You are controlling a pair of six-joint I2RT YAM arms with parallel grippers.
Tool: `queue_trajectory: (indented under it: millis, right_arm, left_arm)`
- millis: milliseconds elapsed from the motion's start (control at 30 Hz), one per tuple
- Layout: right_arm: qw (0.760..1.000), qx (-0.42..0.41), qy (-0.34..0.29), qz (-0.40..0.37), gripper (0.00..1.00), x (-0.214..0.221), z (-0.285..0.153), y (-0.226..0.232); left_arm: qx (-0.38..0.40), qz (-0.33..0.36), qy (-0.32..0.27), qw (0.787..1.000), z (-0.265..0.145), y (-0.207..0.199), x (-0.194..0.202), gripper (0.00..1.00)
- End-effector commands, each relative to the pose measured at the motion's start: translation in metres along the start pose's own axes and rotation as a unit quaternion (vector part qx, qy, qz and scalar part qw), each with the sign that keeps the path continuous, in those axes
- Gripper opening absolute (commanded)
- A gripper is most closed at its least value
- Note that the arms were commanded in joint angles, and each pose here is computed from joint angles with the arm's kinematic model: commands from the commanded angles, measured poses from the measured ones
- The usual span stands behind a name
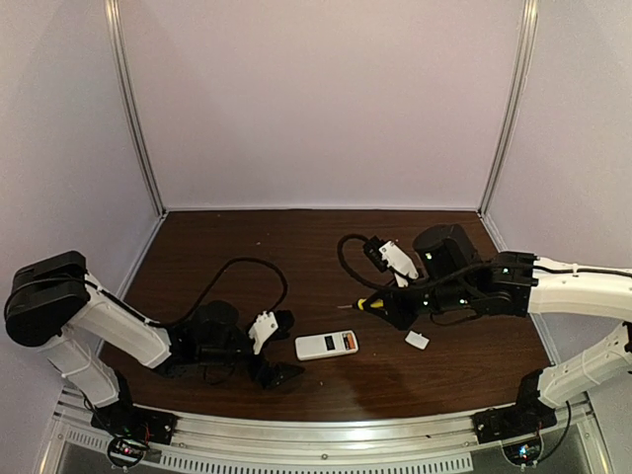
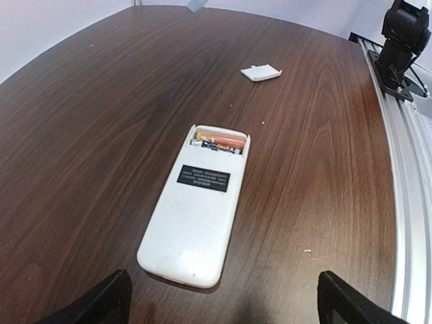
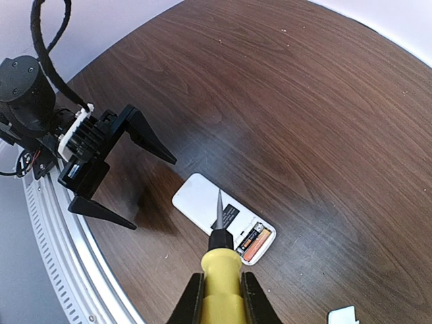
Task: Unload the batteries from the remote control
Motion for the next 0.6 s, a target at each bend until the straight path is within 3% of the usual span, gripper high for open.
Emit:
queue_trajectory:
  millis: [0,567]
  right_arm:
    - [1.0,-0.009,-0.021,0.001,0.0,-0.008,-0.007,0.002]
    - [0.999,0.008,-0.033,0.024,0.0,0.006,-0.026,-0.012]
  left_arm:
    - [-0.005,0.02,-0.026,0.999,0.006,0.002,-0.002,0.97]
    - [0.041,0.049,-0.034,0.997,0.028,0.014,0.007,0.97]
Point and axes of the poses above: each gripper's point midway between its finger pads, its own z axis out along the fingers, its own y axis along the line the jaws close on, x = y × z, the point moved 5 cm from there along -z, back along the fingers, and after that the axes turned 14 degrees about z, right-handed, at the moved point
